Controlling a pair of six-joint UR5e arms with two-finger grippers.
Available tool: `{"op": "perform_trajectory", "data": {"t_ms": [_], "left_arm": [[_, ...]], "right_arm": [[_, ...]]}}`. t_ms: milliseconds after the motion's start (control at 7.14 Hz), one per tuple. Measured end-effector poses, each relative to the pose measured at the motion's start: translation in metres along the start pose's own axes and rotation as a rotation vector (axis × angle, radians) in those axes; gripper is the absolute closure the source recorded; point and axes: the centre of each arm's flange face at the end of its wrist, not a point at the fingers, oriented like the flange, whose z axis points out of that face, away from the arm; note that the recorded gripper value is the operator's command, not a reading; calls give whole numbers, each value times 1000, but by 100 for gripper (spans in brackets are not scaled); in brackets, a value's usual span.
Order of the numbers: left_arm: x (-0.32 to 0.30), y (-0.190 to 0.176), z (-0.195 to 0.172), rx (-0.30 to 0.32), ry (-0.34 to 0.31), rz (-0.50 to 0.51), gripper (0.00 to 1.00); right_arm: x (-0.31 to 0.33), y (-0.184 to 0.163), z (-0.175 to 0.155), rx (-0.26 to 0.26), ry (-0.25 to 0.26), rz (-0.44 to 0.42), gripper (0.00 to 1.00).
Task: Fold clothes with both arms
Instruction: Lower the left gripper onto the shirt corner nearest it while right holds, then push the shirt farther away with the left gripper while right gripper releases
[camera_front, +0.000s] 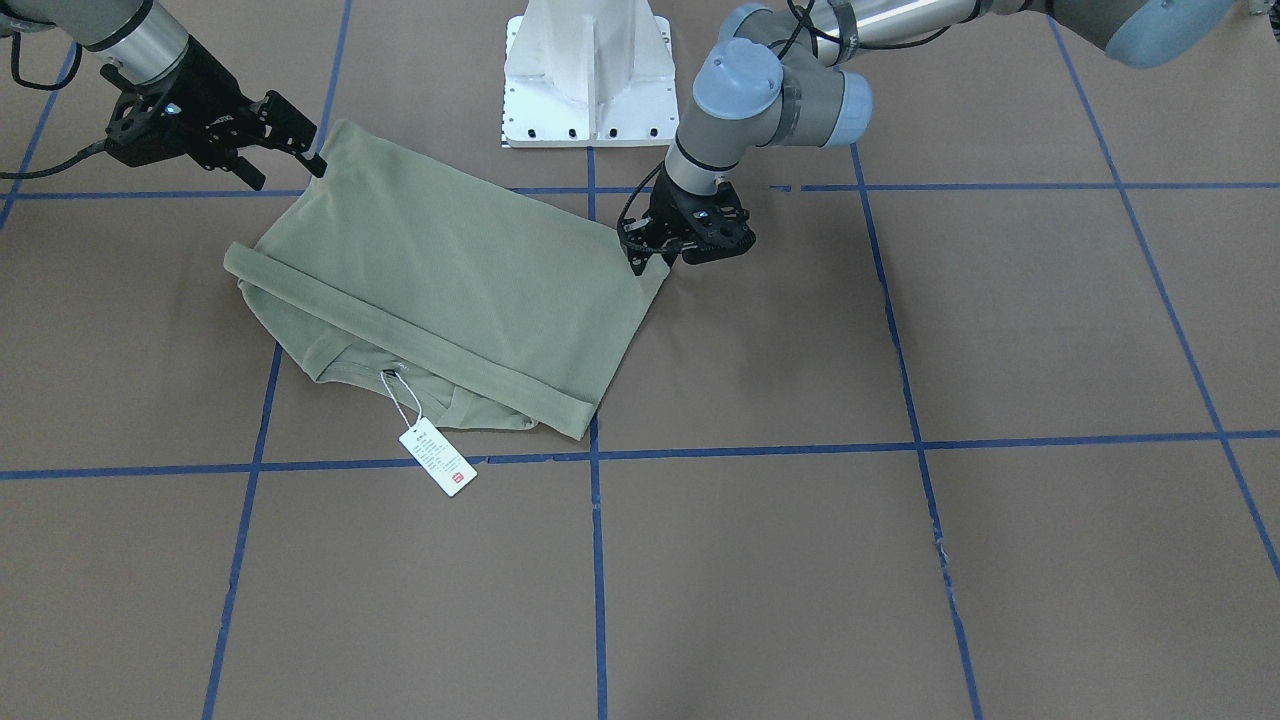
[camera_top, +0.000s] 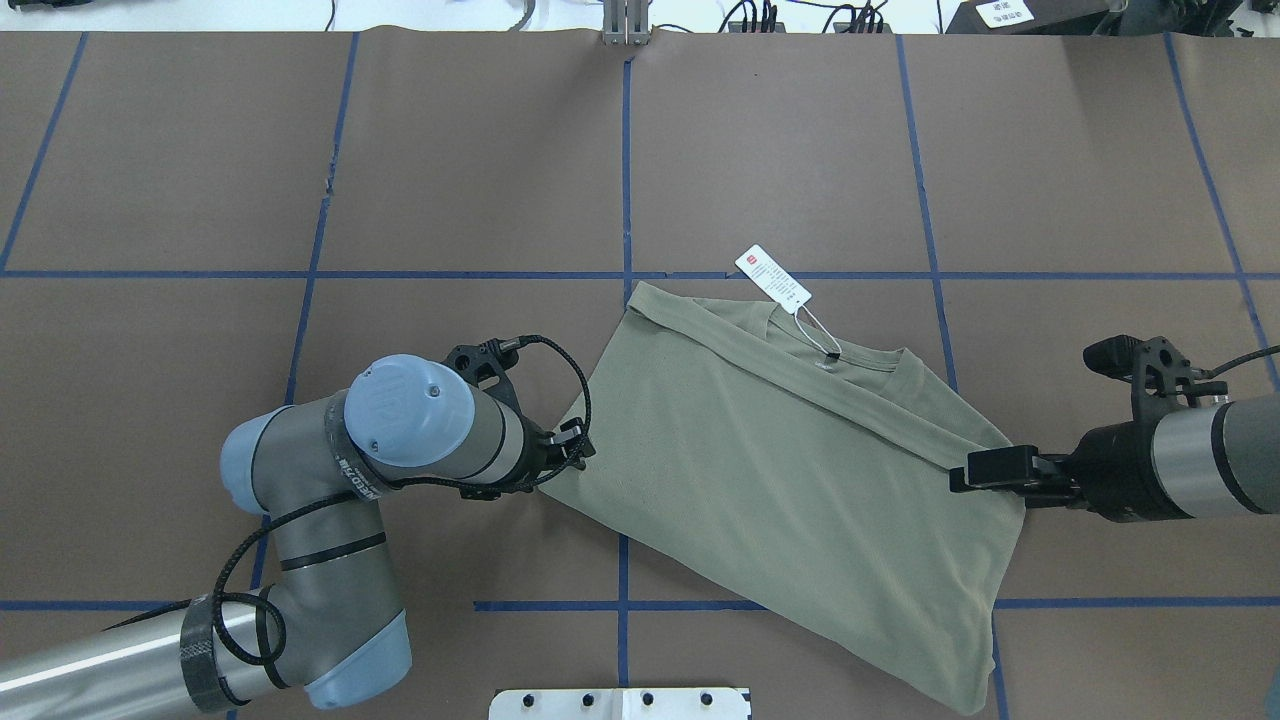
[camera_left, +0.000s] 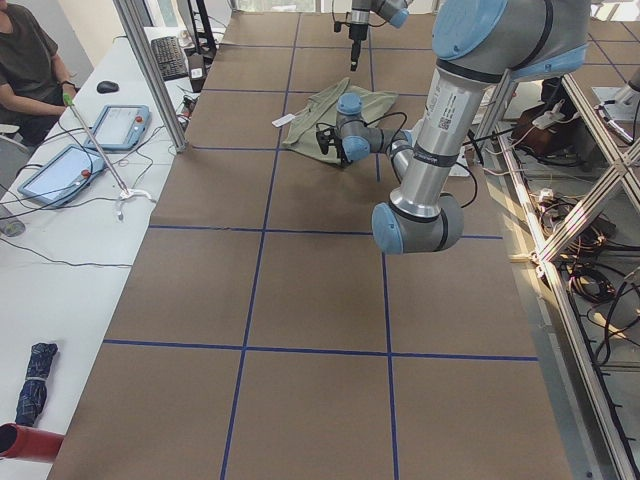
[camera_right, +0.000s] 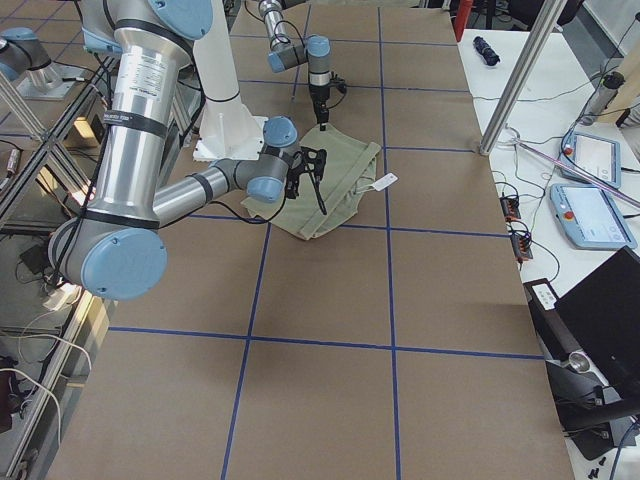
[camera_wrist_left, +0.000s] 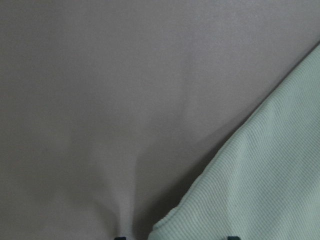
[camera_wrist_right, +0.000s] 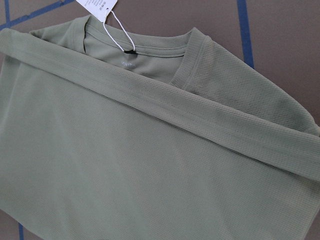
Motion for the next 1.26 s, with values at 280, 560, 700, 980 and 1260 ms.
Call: {"op": "perform_trajectory", "data": {"t_ms": [280, 560, 700, 980, 1260], "left_arm": [[1, -1, -2, -1, 6, 9, 100], [3, -27, -13, 37, 14, -1, 100], [2, -59, -23, 80, 13, 6, 100], [1, -121, -29, 178, -8, 53, 100], [33, -182, -33, 287, -6, 111, 100]], "right_arm": [[1, -3, -1, 7, 1, 5, 0], [3, -5, -2, 13, 3, 9, 0], [4, -6, -3, 17, 4, 11, 0], [4, -9, -3, 27, 4, 13, 0], [1, -12, -1, 31, -1, 11, 0]]}}
